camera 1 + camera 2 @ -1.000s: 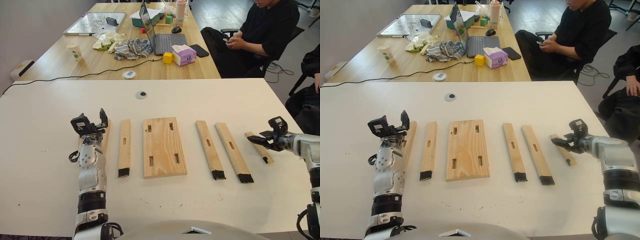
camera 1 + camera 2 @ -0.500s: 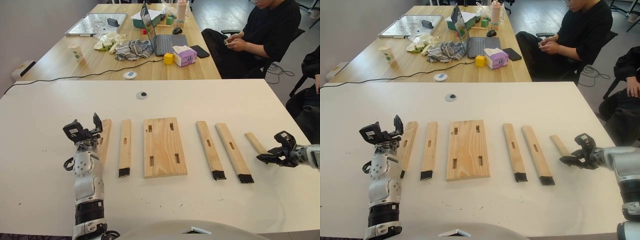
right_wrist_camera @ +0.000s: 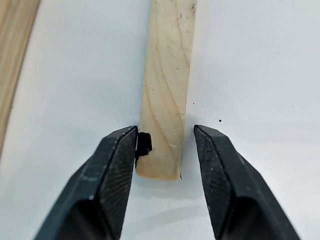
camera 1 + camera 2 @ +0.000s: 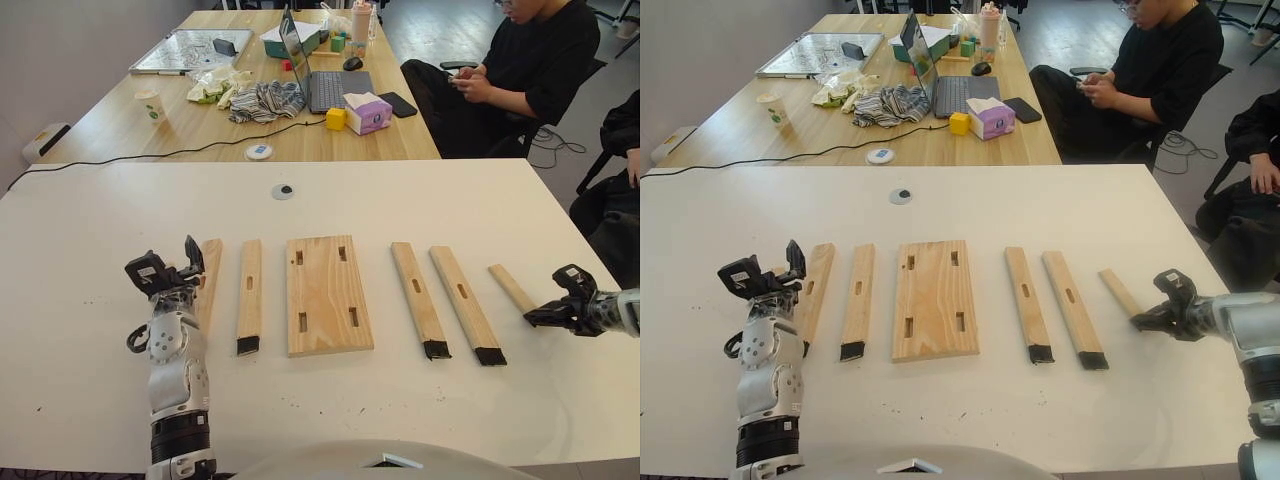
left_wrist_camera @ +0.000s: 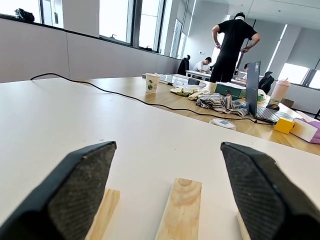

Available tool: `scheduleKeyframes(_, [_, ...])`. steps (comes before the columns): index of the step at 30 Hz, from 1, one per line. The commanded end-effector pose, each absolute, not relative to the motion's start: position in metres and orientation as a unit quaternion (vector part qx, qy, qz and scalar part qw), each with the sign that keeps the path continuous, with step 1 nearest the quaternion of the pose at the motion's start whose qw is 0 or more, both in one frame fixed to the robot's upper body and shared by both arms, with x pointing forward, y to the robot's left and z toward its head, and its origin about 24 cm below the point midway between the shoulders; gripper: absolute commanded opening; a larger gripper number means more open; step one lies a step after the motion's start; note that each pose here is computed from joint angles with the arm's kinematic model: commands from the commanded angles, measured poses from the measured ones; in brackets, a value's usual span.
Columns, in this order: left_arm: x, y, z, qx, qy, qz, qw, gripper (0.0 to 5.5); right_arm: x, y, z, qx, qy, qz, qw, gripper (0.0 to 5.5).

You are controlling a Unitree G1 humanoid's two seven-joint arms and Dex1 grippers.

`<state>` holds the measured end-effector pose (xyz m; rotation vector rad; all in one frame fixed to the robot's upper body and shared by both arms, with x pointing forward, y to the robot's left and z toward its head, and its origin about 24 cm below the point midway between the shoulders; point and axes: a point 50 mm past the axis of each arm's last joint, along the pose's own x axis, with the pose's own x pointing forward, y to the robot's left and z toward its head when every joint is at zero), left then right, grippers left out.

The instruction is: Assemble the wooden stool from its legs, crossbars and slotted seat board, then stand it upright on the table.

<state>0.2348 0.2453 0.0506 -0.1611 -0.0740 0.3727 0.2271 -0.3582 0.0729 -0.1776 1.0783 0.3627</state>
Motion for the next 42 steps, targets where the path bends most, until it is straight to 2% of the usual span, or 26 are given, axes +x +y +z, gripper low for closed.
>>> scheduleKeyframes(1, [0.24, 0.251, 0.058, -0.073, -0.045, 0.186, 0.979, 3.85, 0.225, -0.355, 0.065, -0.072, 0.515, 0.174, 0.836, 1.29])
scheduleKeyframes(4, [0.241, 0.25, 0.057, -0.073, -0.045, 0.186, 0.979, 3.85, 0.226, -0.351, 0.067, -0.071, 0.511, 0.18, 0.837, 1.29])
scheduleKeyframes(5, [0.241, 0.25, 0.058, -0.073, -0.046, 0.185, 0.979, 3.85, 0.234, -0.346, 0.071, -0.076, 0.483, 0.185, 0.853, 1.29])
scheduleKeyframes(8, [0.254, 0.243, 0.075, -0.075, -0.067, 0.145, 0.984, 3.85, 0.29, -0.31, 0.112, -0.044, 0.242, 0.194, 0.95, 1.29])
scheduleKeyframes(9, [0.263, 0.237, 0.089, -0.088, -0.079, 0.109, 0.987, 3.85, 0.309, -0.285, 0.135, -0.033, 0.126, 0.212, 0.969, 1.29])
scheduleKeyframes(11, [0.28, 0.217, 0.122, -0.155, -0.095, 0.009, 0.983, 3.85, 0.329, -0.217, 0.166, -0.052, -0.039, 0.288, 0.956, 1.29])
scheduleKeyframes(12, [0.286, 0.205, 0.137, -0.208, -0.095, -0.044, 0.973, 3.85, 0.33, -0.191, 0.172, -0.057, -0.089, 0.317, 0.942, 1.29])
scheduleKeyframes(14, [0.292, 0.185, 0.163, -0.381, -0.082, -0.135, 0.911, 3.85, 0.323, -0.162, 0.166, -0.07, -0.129, 0.354, 0.924, 1.29])
scheduleKeyframes(16, [0.289, 0.168, 0.18, -0.446, -0.046, -0.227, 0.865, 3.85, 0.316, -0.141, 0.157, -0.064, -0.147, 0.379, 0.911, 1.29])
scheduleKeyframes(18, [0.283, 0.15, 0.185, -0.448, 0.006, -0.296, 0.844, 3.85, 0.312, -0.125, 0.15, -0.061, -0.148, 0.397, 0.904, 1.29])
scheduleKeyframes(22, [0.269, 0.132, 0.189, -0.451, 0.057, -0.364, 0.813, 3.85, 0.313, -0.111, 0.151, -0.061, -0.15, 0.407, 0.899, 1.29])
scheduleKeyframes(25, [0.264, 0.119, 0.193, -0.445, 0.072, -0.373, 0.811, 3.85, 0.314, -0.101, 0.148, -0.081, -0.132, 0.425, 0.892, 1.29])
scheduleKeyframes(28, [0.264, 0.115, 0.193, -0.405, 0.072, -0.36, 0.838, 3.85, 0.312, -0.096, 0.145, -0.102, -0.111, 0.442, 0.885, 1.29])
scheduleKeyframes(32, [0.27, 0.118, 0.186, -0.354, 0.067, -0.327, 0.873, 3.85, 0.309, -0.095, 0.146, -0.107, -0.099, 0.443, 0.885, 1.29])
scheduleKeyframes(38, [0.268, 0.123, 0.183, -0.362, 0.06, -0.318, 0.874, 3.85, 0.316, -0.102, 0.15, -0.089, -0.094, 0.412, 0.902, 1.29])
scheduleKeyframes(42, [0.275, 0.128, 0.188, -0.374, 0.041, -0.298, 0.877, 3.85, 0.309, -0.098, 0.146, -0.091, -0.088, 0.433, 0.893, 1.29])
